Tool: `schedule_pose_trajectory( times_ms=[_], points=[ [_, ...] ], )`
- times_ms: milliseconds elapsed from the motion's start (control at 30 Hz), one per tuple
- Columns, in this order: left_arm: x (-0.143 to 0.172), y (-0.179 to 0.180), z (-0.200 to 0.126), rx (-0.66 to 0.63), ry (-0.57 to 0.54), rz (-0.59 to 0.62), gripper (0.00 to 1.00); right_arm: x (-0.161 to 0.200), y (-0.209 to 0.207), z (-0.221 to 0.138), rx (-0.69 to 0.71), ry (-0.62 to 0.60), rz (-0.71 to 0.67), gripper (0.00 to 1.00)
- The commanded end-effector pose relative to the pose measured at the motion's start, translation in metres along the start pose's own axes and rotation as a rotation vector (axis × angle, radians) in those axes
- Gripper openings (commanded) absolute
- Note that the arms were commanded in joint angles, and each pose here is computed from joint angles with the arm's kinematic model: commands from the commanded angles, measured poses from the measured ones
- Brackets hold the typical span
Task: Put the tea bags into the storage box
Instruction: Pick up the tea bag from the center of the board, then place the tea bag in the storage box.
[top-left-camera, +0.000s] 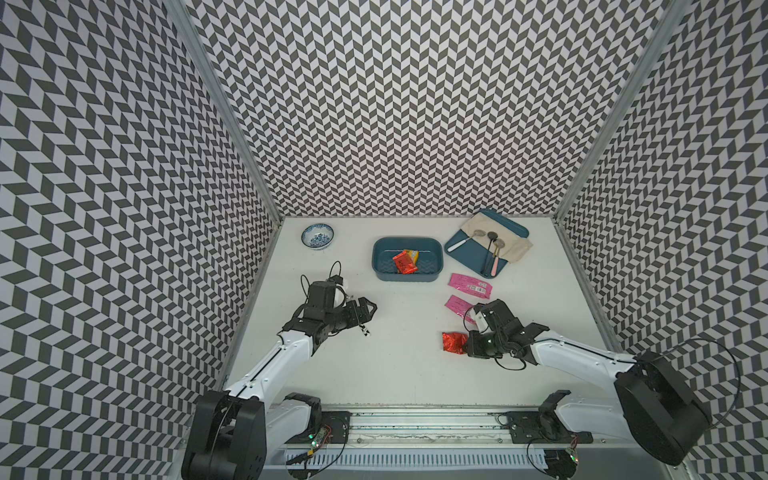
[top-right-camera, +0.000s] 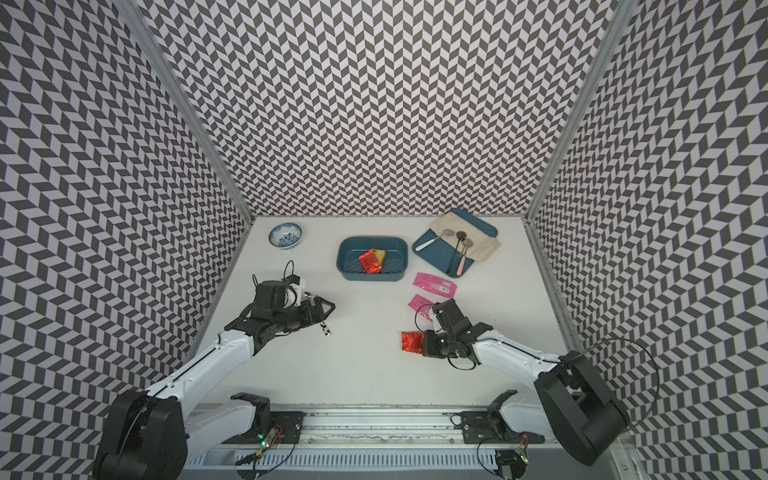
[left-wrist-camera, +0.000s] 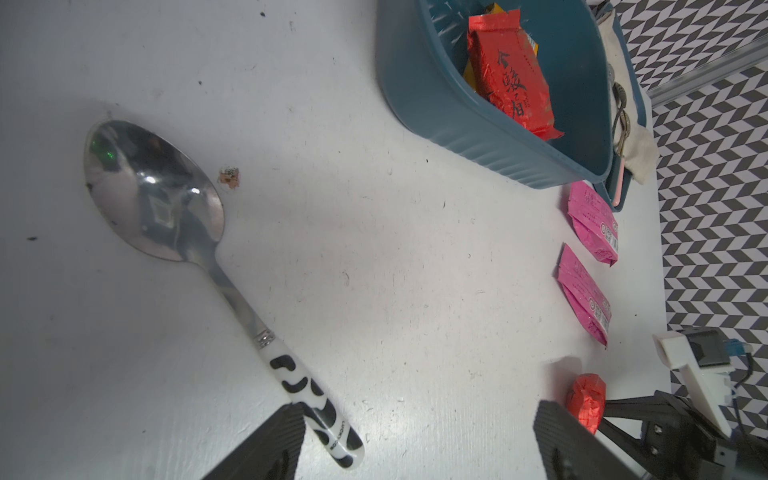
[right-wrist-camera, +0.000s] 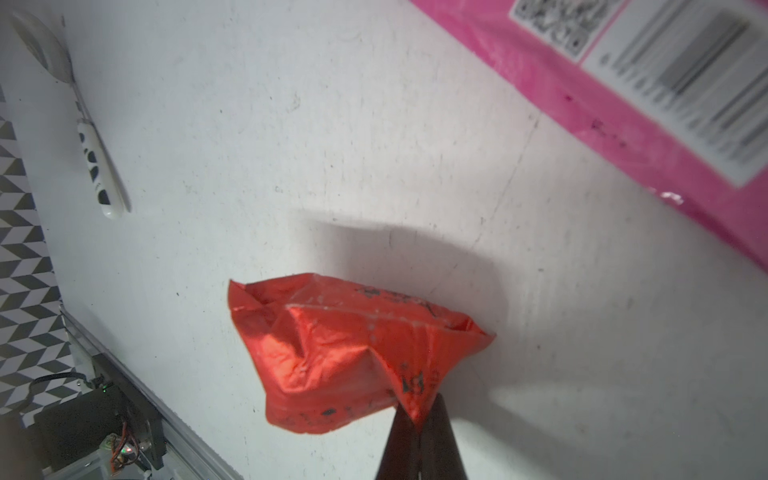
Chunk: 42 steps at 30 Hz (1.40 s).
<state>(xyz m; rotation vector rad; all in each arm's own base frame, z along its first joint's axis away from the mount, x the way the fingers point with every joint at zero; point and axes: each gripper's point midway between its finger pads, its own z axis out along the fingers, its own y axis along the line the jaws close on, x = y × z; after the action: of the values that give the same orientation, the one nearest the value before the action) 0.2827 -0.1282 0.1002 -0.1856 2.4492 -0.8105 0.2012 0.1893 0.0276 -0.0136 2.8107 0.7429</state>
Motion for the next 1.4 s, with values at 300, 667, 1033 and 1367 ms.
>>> schedule_pose_trajectory(
  times_ms=[300, 667, 1033, 1367],
  points=[
    [-0.012, -0.001, 0.005, -0.013, -0.017, 0.008, 0.92, -0.114, 0.089, -0.033, -0.103, -0.200, -0.131, 0.00],
    [-0.024, 0.005, 0.006, -0.039, -0.023, -0.012, 0.92, -0.256, 0.132, -0.004, -0.134, -0.345, -0.175, 0.00],
    [-0.020, 0.013, 0.006, -0.065, -0.026, -0.020, 0.92, -0.294, 0.103, 0.044, -0.052, -0.319, -0.112, 0.08],
    [-0.025, 0.013, 0.009, -0.068, -0.025, 0.004, 0.92, -0.281, 0.114, -0.008, -0.059, -0.355, -0.145, 0.38]
  ],
)
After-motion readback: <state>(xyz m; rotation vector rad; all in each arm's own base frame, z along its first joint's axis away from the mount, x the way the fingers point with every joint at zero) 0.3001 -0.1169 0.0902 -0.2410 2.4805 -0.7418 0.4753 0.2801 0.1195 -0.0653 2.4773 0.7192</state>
